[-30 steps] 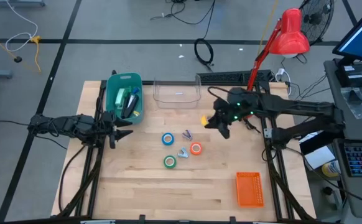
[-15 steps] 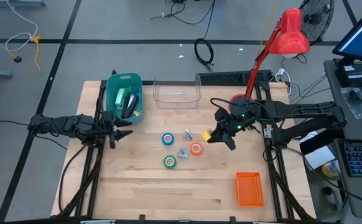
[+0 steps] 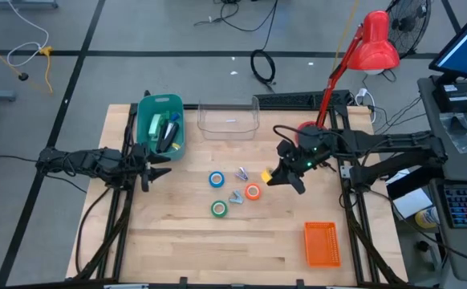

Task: Pick and place Stapler, Stapler remover, tape
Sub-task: Put the yellow tape into the transparent bin

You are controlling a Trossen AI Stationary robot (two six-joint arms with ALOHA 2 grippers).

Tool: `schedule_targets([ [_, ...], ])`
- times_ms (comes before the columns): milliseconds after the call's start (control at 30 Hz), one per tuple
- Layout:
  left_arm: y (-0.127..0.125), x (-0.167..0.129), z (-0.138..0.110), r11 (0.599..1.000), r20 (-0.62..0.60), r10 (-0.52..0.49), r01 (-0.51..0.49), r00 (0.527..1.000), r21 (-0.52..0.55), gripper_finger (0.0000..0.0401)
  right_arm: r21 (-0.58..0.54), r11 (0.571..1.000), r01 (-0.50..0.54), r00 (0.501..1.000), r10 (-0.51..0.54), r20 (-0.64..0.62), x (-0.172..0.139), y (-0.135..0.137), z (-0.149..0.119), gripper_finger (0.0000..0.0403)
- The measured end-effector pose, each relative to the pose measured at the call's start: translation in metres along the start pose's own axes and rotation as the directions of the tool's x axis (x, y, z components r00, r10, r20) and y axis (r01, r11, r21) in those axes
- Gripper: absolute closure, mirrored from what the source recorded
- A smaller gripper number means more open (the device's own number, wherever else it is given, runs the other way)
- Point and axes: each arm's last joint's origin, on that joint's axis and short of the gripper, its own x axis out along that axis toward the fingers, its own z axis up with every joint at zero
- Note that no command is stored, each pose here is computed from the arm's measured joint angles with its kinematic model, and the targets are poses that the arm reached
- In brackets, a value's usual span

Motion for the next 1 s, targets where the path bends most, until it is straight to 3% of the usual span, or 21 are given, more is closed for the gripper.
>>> schedule_targets([
  [100, 0.0, 0.0, 0.0, 1.0, 0.0, 0.0, 0.0, 1.0, 0.0, 0.0185, -0.027, 0.998, 0.054, 0.998, -0.053, 0.046, 0.0, -0.001, 0.002, 0.0369],
  [233, 0.0, 0.0, 0.0, 1.0, 0.0, 0.0, 0.0, 1.0, 0.0, 0.0185, -0.113, 0.957, 0.267, 0.959, -0.252, 0.133, 0.009, -0.012, 0.005, 0.0369],
  [367, 0.0, 0.0, 0.0, 1.0, 0.0, 0.0, 0.0, 1.0, -0.003, 0.0185, -0.197, 0.861, 0.469, 0.879, -0.433, 0.2, 0.026, -0.025, 0.009, 0.0369],
  [467, 0.0, 0.0, 0.0, 1.0, -0.004, 0.002, -0.002, 1.0, -0.009, 0.0185, -0.252, 0.765, 0.593, 0.804, -0.543, 0.242, 0.041, -0.037, 0.011, 0.0369],
  [567, 0.0, 0.0, -0.001, 1.0, -0.005, 0.002, -0.002, 1.0, -0.014, 0.0185, -0.296, 0.68, 0.671, 0.741, -0.617, 0.264, 0.053, -0.05, 0.014, 0.0369],
  [700, 0.0, 0.0, -0.001, 1.0, -0.006, 0.002, -0.002, 1.0, -0.024, 0.0185, -0.29, 0.6, 0.746, 0.666, -0.677, 0.312, 0.063, -0.069, 0.023, 0.0369],
  [900, 0.0, 0.0, -0.001, 1.0, -0.01, 0.004, -0.004, 1.0, -0.03, 0.0185, -0.242, 0.556, 0.795, 0.606, -0.705, 0.369, 0.065, -0.102, 0.041, 0.0369],
  [1000, 0.0, 0.0, -0.001, 1.0, -0.01, 0.004, -0.004, 1.0, -0.031, 0.0185, -0.215, 0.591, 0.777, 0.626, -0.693, 0.357, 0.057, -0.119, 0.049, 0.0369],
])
